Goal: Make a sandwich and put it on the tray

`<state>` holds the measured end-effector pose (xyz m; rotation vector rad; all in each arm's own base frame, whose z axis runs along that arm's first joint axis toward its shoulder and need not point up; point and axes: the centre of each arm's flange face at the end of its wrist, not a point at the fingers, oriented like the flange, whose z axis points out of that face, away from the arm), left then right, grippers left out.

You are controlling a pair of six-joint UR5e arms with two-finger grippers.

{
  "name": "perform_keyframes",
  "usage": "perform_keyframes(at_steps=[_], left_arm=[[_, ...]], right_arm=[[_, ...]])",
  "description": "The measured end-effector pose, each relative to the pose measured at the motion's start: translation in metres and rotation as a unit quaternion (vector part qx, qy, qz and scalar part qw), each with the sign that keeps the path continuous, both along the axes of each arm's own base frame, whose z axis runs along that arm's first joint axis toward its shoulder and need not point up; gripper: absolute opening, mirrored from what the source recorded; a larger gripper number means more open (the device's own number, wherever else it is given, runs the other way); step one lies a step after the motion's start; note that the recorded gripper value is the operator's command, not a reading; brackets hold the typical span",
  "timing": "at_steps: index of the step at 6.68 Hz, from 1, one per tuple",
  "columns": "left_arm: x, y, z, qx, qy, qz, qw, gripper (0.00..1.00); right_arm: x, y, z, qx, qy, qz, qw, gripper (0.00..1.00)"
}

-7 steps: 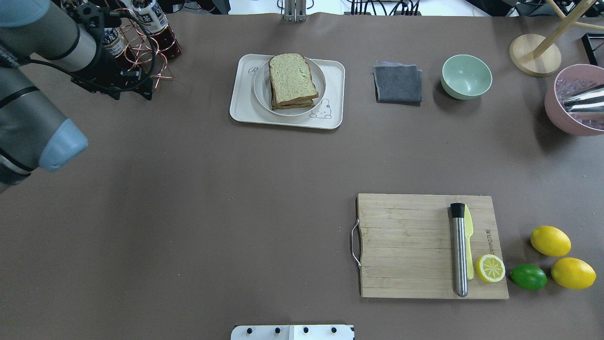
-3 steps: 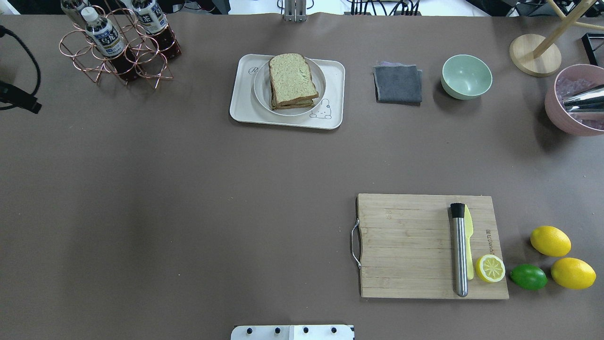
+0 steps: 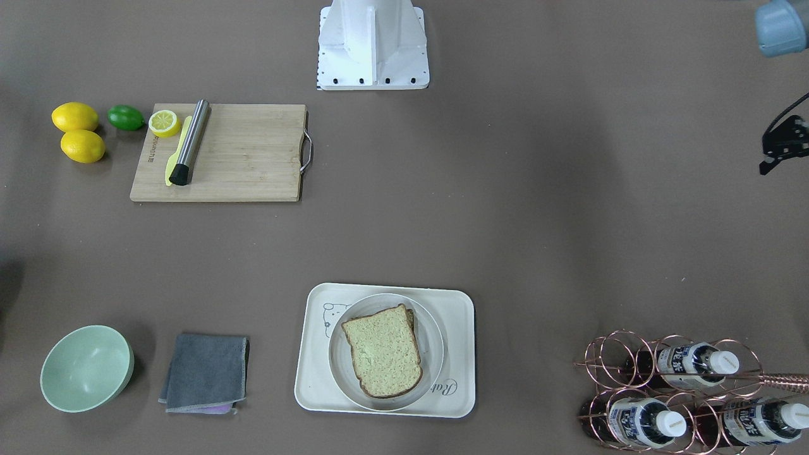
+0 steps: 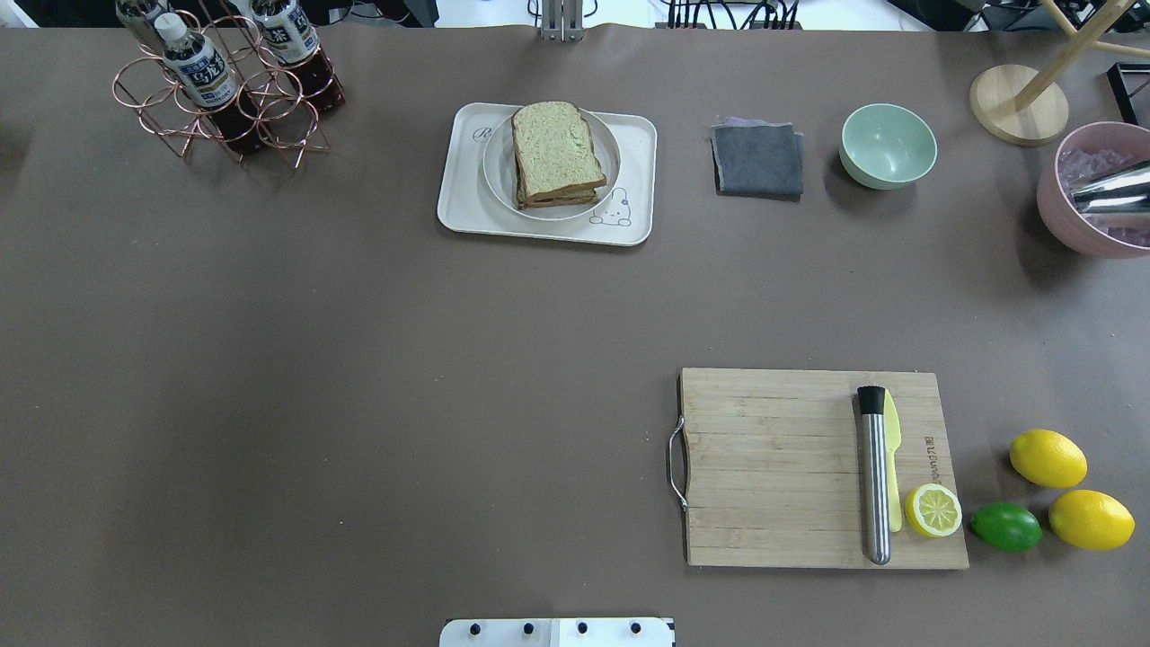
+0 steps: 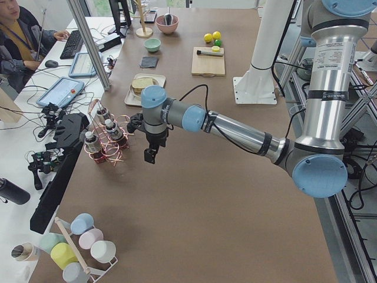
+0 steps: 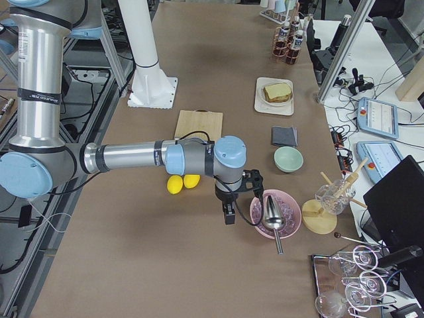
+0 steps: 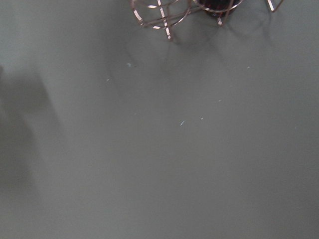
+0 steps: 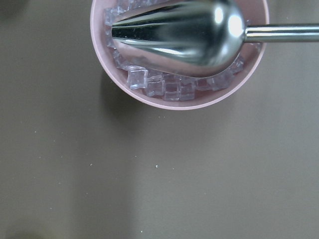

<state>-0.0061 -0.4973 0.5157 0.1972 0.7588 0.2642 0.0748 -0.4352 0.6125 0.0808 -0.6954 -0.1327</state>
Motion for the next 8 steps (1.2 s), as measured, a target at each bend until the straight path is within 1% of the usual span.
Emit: perform_keyframes(at_steps=[1, 2, 4, 6, 8], left_arm=[[-0.025, 0.026, 0.027, -0.022, 0.021, -0.011, 0.9995, 0.97], [-0.035, 0.048, 0.047, -0.036, 0.032, -0.014, 0.9987, 0.97], [-0.047, 0.076, 0.065, -0.053, 0.036, -0.026, 0.9976, 0.97], [-0.054, 0.077, 0.060, -0.053, 0.034, -0.041, 0.9972, 0.97], [-0.055, 0.074, 0.050, -0.068, 0.037, -0.066, 0.9948, 0.97]], right_arm=[[0.004, 0.006, 0.003, -0.002, -0.002, 0.002, 1.0000, 1.00], [0.006, 0.008, 0.005, -0.004, -0.004, 0.004, 1.0000, 1.00], [0.006, 0.009, 0.007, -0.003, -0.003, 0.003, 1.0000, 1.00], [0.005, 0.009, 0.004, 0.006, -0.003, -0.007, 1.0000, 1.00], [0.004, 0.009, 0.003, 0.013, -0.004, -0.014, 0.9998, 1.00]])
